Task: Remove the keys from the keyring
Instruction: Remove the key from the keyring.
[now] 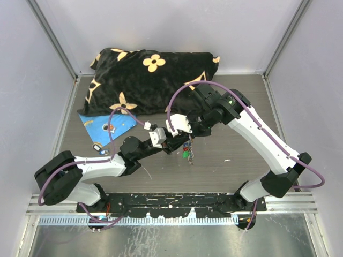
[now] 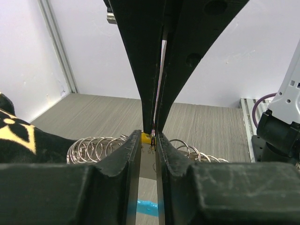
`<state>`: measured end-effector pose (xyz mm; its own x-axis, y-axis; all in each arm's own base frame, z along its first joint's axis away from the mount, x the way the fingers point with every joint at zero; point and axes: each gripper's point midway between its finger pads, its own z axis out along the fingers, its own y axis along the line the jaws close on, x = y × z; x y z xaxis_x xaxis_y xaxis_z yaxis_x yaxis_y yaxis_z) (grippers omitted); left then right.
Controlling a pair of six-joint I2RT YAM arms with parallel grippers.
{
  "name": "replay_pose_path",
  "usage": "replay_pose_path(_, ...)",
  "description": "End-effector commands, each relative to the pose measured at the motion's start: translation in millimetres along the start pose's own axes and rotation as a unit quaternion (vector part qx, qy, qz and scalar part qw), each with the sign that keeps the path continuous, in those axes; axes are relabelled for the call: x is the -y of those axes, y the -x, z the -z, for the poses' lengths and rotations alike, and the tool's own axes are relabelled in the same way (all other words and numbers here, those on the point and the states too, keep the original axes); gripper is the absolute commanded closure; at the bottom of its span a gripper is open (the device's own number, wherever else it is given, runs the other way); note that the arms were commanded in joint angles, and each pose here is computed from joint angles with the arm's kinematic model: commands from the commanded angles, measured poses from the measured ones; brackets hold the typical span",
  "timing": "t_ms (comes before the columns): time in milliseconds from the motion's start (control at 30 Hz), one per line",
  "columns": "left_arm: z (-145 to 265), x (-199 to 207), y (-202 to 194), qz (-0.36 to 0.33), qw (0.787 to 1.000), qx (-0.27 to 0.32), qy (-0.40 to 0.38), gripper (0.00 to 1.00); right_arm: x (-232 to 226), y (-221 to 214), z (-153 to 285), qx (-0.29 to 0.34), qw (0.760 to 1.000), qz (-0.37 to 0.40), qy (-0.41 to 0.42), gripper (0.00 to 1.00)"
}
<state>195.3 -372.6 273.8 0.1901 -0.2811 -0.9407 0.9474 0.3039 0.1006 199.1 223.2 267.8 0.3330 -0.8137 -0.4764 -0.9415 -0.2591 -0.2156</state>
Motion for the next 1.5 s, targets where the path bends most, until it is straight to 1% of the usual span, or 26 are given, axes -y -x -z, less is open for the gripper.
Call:
replay_pose_path(0,-10.5,-0.7,24.3,-0.016,0.999,0.039,-0.006,0.84,7.8,18.5,13.2,0.037,0.999,0.011,-0.025,0.99)
replay_pose_path(67,-10.5,-1.4,24.4,-0.016,0.999,0.039,-0.005,0.92,8.0,19.1,13.5,0.038,0.999,0.012,-0.025,0.99)
replay_pose_path(100,-10.7,-1.4,25.2,-0.017,0.999,0.039,-0.005,0.98,7.9,19.6,13.9,0.039,0.999,0.013,-0.025,0.99)
replay_pose_path(133,-10.4,-0.9,24.7,-0.018,0.999,0.039,-0.006,1.00,7.5,19.7,13.6,0.040,0.999,0.012,-0.024,0.99)
replay_pose_path(400,-5.9,-5.2,40.6,-0.010,0.998,0.053,0.013,1.00,6.8,19.2,13.6,0.044,0.999,0.011,-0.027,0.98)
replay_pose_path(467,-3.3,-8.2,47.9,-0.003,0.998,0.061,0.025,1.00,7.8,21.0,16.3,0.055,0.998,0.009,-0.030,0.93)
replay_pose_path(600,0.2,-11.8,52.5,0.003,0.997,0.064,0.040,1.00,15.0,20.1,24.9,0.082,0.996,-0.005,-0.043,0.76)
replay_pose_path(633,3.2,-12.1,65.7,-0.001,0.996,0.078,0.043,1.00,16.2,20.4,26.6,0.091,0.995,-0.008,-0.044,0.72)
replay_pose_path(667,4.1,-12.0,67.9,0.000,0.996,0.081,0.044,1.00,18.0,19.7,28.6,0.098,0.994,-0.012,-0.046,0.68)
replay_pose_path(733,5.7,-13.4,70.4,0.001,0.995,0.085,0.049,1.00,21.6,19.3,32.9,0.115,0.992,-0.021,-0.051,0.63)
replay_pose_path(900,9.1,-15.2,79.1,0.003,0.994,0.096,0.056,1.00,30.0,21.8,47.3,0.171,0.982,-0.045,-0.066,0.56)
replay_pose_path(1000,10.2,-13.0,85.1,0.004,0.993,0.103,0.052,1.00,30.0,29.7,54.0,0.227,0.970,-0.055,-0.067,0.53)
replay_pose_path(1133,10.7,-10.1,94.6,0.009,0.993,0.114,0.042,1.00,24.8,42.1,54.6,0.281,0.957,-0.053,-0.051,0.52)
replay_pose_path(1367,11.0,-6.9,110.9,0.034,0.990,0.133,0.029,1.00,18.6,49.4,55.3,0.306,0.951,-0.029,-0.041,0.53)
replay_pose_path(1467,10.0,-5.5,113.7,0.039,0.990,0.136,0.024,1.00,17.0,52.8,55.4,0.316,0.948,-0.022,-0.032,0.58)
